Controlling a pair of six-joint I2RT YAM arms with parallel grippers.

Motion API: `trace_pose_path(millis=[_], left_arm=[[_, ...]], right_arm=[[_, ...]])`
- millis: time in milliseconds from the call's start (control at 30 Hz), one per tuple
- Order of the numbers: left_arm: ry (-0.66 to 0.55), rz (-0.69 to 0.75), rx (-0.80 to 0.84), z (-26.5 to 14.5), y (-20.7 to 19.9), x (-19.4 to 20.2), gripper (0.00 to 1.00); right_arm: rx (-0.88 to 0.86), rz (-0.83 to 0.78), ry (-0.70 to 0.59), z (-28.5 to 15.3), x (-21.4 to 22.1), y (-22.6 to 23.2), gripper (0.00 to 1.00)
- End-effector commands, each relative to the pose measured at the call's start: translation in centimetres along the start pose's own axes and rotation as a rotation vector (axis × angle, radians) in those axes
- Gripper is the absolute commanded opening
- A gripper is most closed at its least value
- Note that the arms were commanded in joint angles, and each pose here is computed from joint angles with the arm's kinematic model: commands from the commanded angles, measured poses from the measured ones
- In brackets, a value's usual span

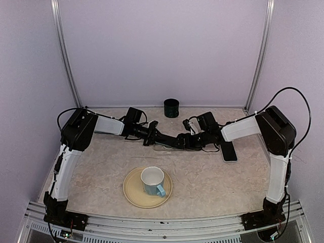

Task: Put the phone into the phone case
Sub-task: Install the phone on the phone case.

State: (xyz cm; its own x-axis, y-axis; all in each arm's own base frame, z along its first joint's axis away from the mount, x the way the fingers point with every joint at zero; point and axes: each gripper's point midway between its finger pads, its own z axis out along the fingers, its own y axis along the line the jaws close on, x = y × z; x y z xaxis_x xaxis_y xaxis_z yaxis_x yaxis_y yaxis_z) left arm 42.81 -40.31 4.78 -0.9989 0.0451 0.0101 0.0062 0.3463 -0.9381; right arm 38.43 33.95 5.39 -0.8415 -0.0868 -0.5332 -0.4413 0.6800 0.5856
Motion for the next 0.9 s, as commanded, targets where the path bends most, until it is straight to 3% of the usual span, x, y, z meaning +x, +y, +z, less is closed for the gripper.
trace_pose_path(millis=[0,467,867], left_arm=[[-0.026,-0.012,-0.032,0.4,0.6,0.5,0.00],[-0.013,0.010,-0.104,-0.1,5.5,1.9,0.00],[0.006,0.018,-0.056,0.0,6.5,2.1,0.00]], right_arm=[[-0.157,-0.042,0.057,0.7,1.2,4.8,1.00],[-0.138,-0.032,0.047,-0.3,0.6,3.7,1.00],[-0.131,-0.021,0.030,-1.4,-0.3,2.9,1.00]])
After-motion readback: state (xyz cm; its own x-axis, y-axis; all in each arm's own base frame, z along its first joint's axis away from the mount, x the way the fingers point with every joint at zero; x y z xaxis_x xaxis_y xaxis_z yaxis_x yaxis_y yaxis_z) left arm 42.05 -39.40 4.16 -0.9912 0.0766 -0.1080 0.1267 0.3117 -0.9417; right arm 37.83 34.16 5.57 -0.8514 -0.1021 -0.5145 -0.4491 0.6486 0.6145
